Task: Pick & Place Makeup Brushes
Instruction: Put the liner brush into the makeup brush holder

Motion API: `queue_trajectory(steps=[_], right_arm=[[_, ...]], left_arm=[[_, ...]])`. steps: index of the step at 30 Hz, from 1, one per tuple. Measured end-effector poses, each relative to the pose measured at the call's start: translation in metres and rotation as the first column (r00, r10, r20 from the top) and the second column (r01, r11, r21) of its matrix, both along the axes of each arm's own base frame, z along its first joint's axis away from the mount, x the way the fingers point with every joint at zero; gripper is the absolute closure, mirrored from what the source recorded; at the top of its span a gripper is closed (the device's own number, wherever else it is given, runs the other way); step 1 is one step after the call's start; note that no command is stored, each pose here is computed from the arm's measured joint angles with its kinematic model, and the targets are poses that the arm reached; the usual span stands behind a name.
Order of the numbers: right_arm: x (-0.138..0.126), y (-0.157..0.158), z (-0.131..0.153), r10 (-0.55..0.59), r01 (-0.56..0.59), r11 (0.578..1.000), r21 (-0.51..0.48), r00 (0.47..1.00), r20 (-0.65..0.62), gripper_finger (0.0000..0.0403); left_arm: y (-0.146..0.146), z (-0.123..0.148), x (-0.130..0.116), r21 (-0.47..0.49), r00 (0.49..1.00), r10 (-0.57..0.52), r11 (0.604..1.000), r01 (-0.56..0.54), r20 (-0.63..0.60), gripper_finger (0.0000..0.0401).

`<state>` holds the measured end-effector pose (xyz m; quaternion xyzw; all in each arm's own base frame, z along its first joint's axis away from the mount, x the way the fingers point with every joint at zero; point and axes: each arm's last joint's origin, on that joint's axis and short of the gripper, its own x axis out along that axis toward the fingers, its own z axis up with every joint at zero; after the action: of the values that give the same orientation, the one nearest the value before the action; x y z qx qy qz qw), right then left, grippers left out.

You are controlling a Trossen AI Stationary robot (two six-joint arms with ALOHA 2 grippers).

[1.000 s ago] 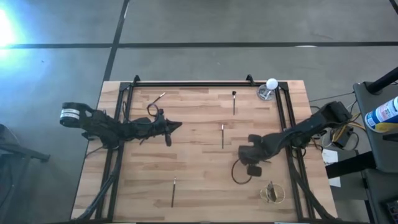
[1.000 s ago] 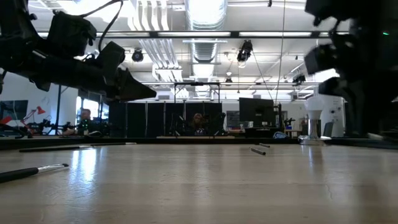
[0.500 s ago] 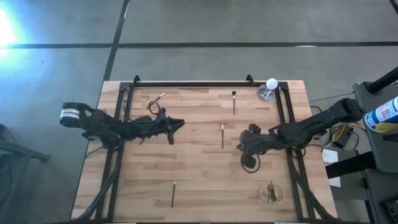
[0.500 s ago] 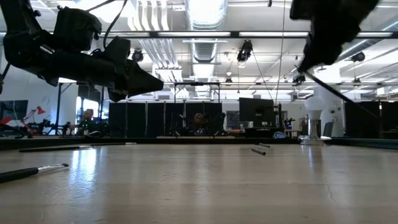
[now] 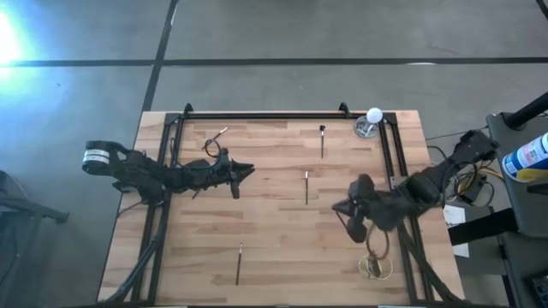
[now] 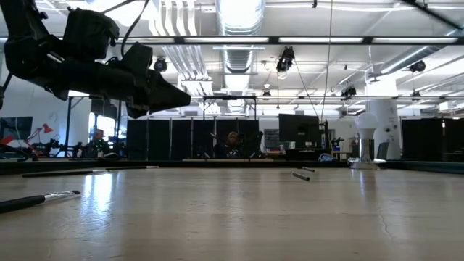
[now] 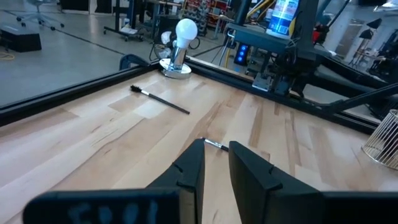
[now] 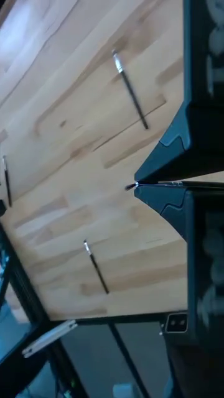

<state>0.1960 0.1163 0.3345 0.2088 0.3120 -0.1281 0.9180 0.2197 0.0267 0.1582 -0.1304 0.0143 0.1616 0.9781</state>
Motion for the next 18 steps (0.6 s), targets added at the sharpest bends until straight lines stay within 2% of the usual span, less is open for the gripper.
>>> queue_trajectory(steps=[5, 9, 18], right_arm=[[-0.015, 0.034, 0.014, -0.061, 0.061, 0.998, -0.01, 0.997, -0.036, 0.0394], [-0.027, 0.062, 0.013, -0.076, 0.073, 0.997, -0.035, 0.994, -0.08, 0.0394], [-0.054, 0.118, -0.015, -0.011, 0.004, 0.998, -0.056, 0.991, -0.131, 0.0394]], left_arm=[[0.0, 0.0, 0.0, 0.0, 1.0, 0.0, 1.0, 0.0, -0.005, 0.0334], [0.0, 0.0, 0.0, 0.0, 1.0, 0.0, 1.0, 0.0, -0.005, 0.0334], [-0.001, -0.001, 0.0, -0.003, 1.0, -0.016, 1.0, 0.016, -0.005, 0.0335]])
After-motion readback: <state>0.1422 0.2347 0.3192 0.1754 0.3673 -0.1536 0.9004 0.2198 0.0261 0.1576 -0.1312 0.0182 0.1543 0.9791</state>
